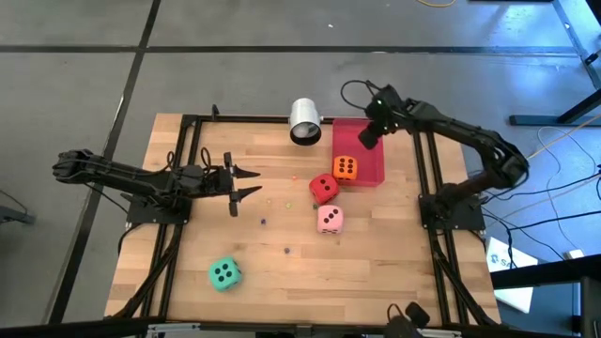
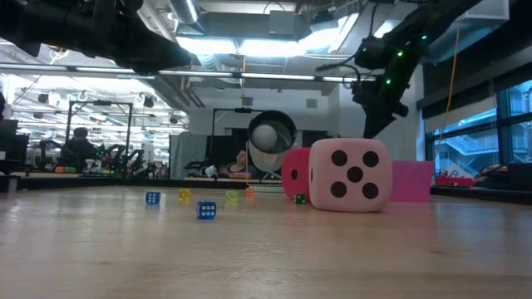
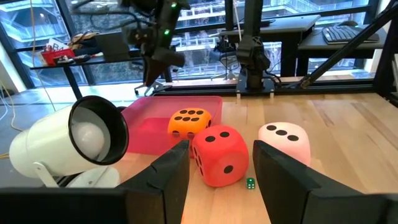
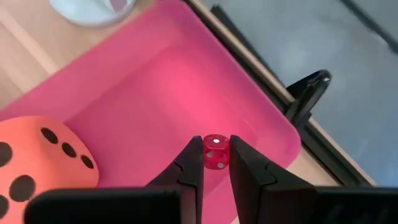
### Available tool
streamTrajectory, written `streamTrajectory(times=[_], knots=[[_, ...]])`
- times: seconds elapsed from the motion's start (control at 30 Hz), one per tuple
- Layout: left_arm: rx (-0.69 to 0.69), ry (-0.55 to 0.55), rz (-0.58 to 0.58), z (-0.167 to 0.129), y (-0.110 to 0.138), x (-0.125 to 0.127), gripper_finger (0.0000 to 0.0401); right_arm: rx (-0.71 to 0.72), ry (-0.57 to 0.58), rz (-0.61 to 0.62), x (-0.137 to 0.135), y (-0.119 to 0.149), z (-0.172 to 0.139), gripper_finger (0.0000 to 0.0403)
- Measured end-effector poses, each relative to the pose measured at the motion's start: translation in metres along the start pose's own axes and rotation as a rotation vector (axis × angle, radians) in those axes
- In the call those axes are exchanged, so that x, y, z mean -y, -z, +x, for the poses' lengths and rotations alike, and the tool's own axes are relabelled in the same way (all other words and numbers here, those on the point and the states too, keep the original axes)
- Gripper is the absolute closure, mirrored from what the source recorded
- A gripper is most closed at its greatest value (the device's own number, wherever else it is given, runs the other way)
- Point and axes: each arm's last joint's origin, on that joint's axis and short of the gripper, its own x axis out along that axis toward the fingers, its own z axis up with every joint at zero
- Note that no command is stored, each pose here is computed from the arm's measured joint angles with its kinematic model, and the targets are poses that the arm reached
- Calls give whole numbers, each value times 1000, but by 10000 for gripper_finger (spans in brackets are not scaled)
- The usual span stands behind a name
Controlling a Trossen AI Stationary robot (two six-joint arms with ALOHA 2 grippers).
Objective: Pick & Place Dice
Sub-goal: Put the small red dice into the red bin
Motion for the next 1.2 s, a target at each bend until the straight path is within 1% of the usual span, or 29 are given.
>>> streamTrajectory(times=[0.23, 0.47, 0.53, 0.6, 0.67, 0.93, 1.2], knots=[[0, 0, 0, 0, 0, 0, 232, -102, -10, -24, 9, -11, 21, 352], [0, 0, 2, 0, 0, 0, 232, -174, -8, -23, 17, -13, 45, 352], [0, 0, 1, 0, 0, 0, 232, -189, 7, -19, 20, -13, 50, 352], [0, 0, 1, 0, 0, 0, 232, -207, 50, -22, 23, -12, 54, 352], [0, 0, 1, 0, 0, 0, 232, -220, 69, -19, 26, -11, 57, 352], [0, 0, 2, 0, 0, 0, 232, -225, 72, 4, 34, -9, 58, 352], [0, 0, 2, 0, 0, 0, 232, -222, 72, -6, 34, -9, 58, 352]])
